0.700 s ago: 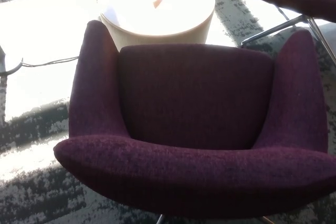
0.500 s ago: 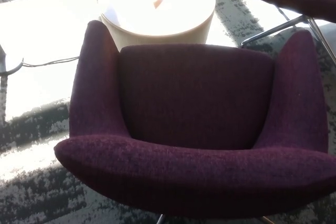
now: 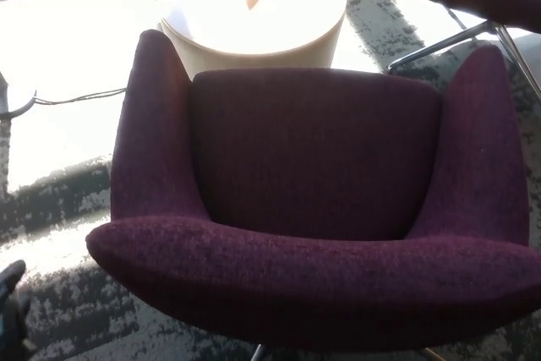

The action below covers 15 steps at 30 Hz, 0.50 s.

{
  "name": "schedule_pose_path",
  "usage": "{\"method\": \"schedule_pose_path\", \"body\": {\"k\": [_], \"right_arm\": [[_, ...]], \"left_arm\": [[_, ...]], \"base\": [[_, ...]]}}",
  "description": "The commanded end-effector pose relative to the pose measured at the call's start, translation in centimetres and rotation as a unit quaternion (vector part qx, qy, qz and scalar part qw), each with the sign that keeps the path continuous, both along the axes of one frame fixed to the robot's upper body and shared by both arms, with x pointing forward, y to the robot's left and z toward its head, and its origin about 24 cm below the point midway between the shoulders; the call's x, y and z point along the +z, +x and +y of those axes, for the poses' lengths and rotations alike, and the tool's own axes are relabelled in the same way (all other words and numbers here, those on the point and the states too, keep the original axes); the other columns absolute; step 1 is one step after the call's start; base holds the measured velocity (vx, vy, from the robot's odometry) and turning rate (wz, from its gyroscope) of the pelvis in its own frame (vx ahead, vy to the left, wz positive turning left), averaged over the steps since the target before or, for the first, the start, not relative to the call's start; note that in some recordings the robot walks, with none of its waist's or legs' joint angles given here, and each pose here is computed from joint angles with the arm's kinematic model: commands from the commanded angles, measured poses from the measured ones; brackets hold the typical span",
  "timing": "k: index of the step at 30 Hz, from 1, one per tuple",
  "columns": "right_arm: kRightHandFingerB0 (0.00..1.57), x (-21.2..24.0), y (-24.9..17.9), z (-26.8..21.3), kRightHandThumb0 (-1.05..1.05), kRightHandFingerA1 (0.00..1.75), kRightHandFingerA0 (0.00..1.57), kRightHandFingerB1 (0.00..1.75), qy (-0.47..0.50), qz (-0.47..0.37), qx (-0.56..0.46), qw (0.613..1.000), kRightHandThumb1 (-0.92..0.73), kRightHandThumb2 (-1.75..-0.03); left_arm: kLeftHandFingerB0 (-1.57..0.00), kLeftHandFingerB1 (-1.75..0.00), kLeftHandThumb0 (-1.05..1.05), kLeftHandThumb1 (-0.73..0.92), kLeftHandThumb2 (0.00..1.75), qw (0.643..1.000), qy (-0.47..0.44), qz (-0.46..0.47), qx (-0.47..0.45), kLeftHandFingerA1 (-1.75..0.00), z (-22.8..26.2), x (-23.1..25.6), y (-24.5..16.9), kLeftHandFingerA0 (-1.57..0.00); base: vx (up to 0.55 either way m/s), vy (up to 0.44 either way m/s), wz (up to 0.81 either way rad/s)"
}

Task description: The robot stands in front of a sofa and uses its left hand to push the left side of the sofa

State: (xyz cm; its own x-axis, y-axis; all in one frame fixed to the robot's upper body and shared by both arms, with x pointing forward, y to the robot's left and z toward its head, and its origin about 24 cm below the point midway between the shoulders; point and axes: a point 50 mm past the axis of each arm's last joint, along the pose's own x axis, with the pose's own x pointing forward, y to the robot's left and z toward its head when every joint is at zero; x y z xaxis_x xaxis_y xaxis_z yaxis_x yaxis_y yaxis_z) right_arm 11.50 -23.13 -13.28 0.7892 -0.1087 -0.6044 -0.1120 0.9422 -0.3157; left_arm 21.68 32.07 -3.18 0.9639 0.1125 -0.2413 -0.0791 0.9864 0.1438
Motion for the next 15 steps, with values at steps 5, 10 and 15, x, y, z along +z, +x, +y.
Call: {"method": "schedule_pose_path", "body": {"k": [5, 10, 15], "right_arm": [[0.54, 0.1, -0.2, -0.2, -0.61, 0.41, 0.57, 0.41, 0.000, -0.011, -0.011, 1.000, -0.84, -0.65], [0.54, 0.2, 0.0, -0.2, -0.62, 0.42, 0.58, 0.41, -0.004, -0.011, -0.008, 1.000, -0.84, -0.65], [0.54, 0.2, 0.0, -0.2, -0.63, 0.41, 0.57, 0.41, -0.005, -0.013, -0.005, 1.000, -0.84, -0.66]], "left_arm": [[0.00, -0.03, -0.96, 0.88, 1.17, 0.998, 0.047, -0.007, -0.047, 0.00, 1.1, 3.7, 3.4, 0.00], [0.00, 0.00, -0.90, 0.92, 0.95, 0.998, 0.024, 0.010, -0.063, 0.00, 0.4, 4.5, 5.8, 0.00], [0.00, 0.00, -0.93, 0.92, 0.97, 0.995, 0.034, 0.027, -0.085, 0.00, -0.5, 5.0, 7.3, 0.00]], "base": [[0.00, 0.000, 0.00], [0.00, 0.000, 0.00], [0.00, 0.000, 0.00]]}}
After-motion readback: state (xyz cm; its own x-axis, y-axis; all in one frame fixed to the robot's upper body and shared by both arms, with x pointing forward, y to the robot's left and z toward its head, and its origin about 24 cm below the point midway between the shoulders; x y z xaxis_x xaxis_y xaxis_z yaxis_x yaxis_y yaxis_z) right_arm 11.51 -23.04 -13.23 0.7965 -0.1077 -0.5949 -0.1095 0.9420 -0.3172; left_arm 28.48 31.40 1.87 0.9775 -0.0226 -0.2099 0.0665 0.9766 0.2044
